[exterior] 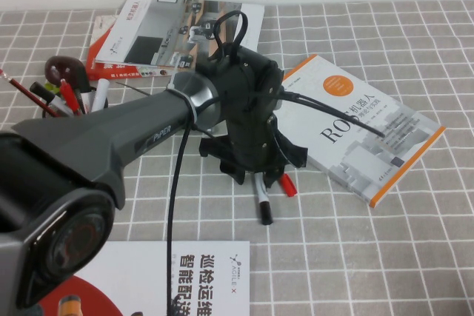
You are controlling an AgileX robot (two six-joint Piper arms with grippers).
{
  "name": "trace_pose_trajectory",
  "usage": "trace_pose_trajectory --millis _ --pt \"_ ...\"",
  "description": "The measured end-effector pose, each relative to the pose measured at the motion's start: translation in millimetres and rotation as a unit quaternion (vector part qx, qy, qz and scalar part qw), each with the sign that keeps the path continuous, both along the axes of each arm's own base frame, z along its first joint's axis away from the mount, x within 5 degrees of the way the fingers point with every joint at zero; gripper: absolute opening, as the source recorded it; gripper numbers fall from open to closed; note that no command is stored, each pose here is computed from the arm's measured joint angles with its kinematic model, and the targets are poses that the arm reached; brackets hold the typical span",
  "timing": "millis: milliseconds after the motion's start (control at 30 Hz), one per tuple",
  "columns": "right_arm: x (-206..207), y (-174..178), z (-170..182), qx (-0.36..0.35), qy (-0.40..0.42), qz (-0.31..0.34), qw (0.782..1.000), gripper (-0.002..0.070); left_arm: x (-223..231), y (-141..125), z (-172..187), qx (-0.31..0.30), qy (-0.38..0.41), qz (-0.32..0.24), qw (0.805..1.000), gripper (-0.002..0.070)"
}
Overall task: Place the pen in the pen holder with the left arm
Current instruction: Pick up the pen on the table, then place the pen onto the pen holder
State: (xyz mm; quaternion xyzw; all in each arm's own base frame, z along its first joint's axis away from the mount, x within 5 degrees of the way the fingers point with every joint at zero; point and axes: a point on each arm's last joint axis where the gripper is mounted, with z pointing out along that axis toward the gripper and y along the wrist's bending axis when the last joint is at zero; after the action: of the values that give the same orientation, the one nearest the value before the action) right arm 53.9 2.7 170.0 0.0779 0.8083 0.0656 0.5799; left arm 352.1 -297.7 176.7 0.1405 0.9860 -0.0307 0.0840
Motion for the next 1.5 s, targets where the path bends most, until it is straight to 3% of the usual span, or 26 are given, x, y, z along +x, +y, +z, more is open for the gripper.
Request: trace_pose_trajectory --millis 233,500,700,867,1000,1100,1267,1500 --pt "0 0 0 0.000 0.000 0.000 1.000 -0.0015 0 3 -1 0.018 -0.001 -0.033 0.999 0.0104" --pt "0 0 0 0.000 0.000 0.000 1.000 -0.0015 -2 6 6 0.037 0.000 -0.077 0.996 0.0108" --pt "0 0 0 0.000 0.000 0.000 1.000 -0.0015 -14 23 69 0.019 -0.092 -0.102 0.990 0.0108" --pt "0 0 0 0.000 0.000 0.000 1.000 -0.0015 -48 59 134 -0.016 -0.225 -0.107 0.968 0.0108" --pt "0 0 0 0.000 0.000 0.000 1.000 -0.0015 -79 94 151 -0.015 -0.291 -0.092 0.952 0.0108" --pt "0 0 0 0.000 0.000 0.000 1.000 -0.0015 -104 122 163 -0.030 -0.360 -0.082 0.929 0.0108" --pt "0 0 0 0.000 0.000 0.000 1.000 -0.0015 -139 163 163 -0.084 -0.453 -0.051 0.886 0.0108" --pt "0 0 0 0.000 0.000 0.000 1.000 -0.0015 -144 211 154 -0.092 -0.498 0.040 0.862 0.0108"
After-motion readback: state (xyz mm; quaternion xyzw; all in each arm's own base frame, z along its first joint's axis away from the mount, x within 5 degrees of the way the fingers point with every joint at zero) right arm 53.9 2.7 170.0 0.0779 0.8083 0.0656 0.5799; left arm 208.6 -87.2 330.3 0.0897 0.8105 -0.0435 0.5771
